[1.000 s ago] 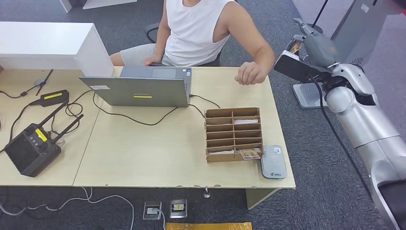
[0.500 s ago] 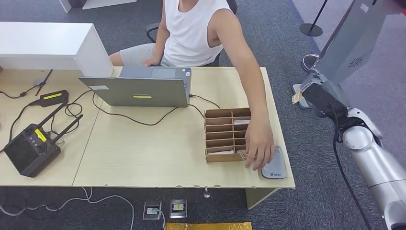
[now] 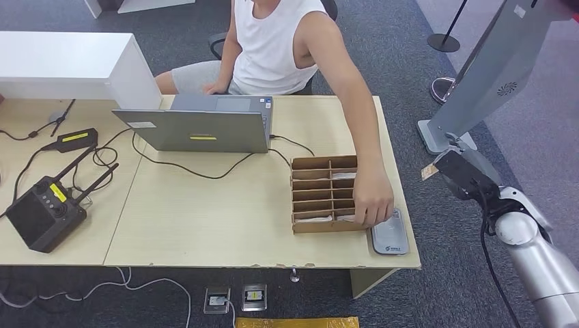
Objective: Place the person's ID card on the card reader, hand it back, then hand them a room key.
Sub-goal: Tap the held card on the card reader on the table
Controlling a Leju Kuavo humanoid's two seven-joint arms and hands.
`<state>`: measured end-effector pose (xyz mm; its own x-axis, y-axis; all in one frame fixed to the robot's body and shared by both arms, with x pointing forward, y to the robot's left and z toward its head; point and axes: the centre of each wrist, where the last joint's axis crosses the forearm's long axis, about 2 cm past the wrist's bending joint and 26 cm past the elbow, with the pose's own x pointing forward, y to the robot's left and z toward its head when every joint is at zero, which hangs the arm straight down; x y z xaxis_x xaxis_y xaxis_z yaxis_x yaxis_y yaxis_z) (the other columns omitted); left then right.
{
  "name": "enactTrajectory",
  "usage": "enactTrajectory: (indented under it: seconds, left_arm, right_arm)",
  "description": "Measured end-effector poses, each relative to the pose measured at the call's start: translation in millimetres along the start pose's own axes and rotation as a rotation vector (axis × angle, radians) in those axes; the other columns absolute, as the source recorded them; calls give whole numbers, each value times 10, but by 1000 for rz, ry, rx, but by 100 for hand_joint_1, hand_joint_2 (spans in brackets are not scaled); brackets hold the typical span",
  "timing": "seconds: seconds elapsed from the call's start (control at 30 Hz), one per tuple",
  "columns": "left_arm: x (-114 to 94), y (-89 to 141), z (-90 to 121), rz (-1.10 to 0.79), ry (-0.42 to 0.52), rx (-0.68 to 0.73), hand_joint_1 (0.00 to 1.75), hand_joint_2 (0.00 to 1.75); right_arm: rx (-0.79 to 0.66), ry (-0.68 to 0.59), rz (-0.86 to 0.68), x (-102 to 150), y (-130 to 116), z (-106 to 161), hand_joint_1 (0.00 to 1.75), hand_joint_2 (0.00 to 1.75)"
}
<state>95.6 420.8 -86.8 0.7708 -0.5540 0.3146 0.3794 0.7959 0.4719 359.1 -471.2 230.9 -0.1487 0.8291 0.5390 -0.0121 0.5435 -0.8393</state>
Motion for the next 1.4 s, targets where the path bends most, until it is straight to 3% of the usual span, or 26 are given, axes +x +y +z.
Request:
enactTrajectory:
  seconds: [0.93, 1.4]
  left_arm:
    - [8, -11, 0, -6, -3, 2, 0, 0]
    - [10, -12, 0, -13, -4, -3, 0, 0]
  right_arm:
    - [36, 36, 36, 4, 14, 221, 175, 175]
    - [137, 49, 57, 74, 248, 422, 175, 175]
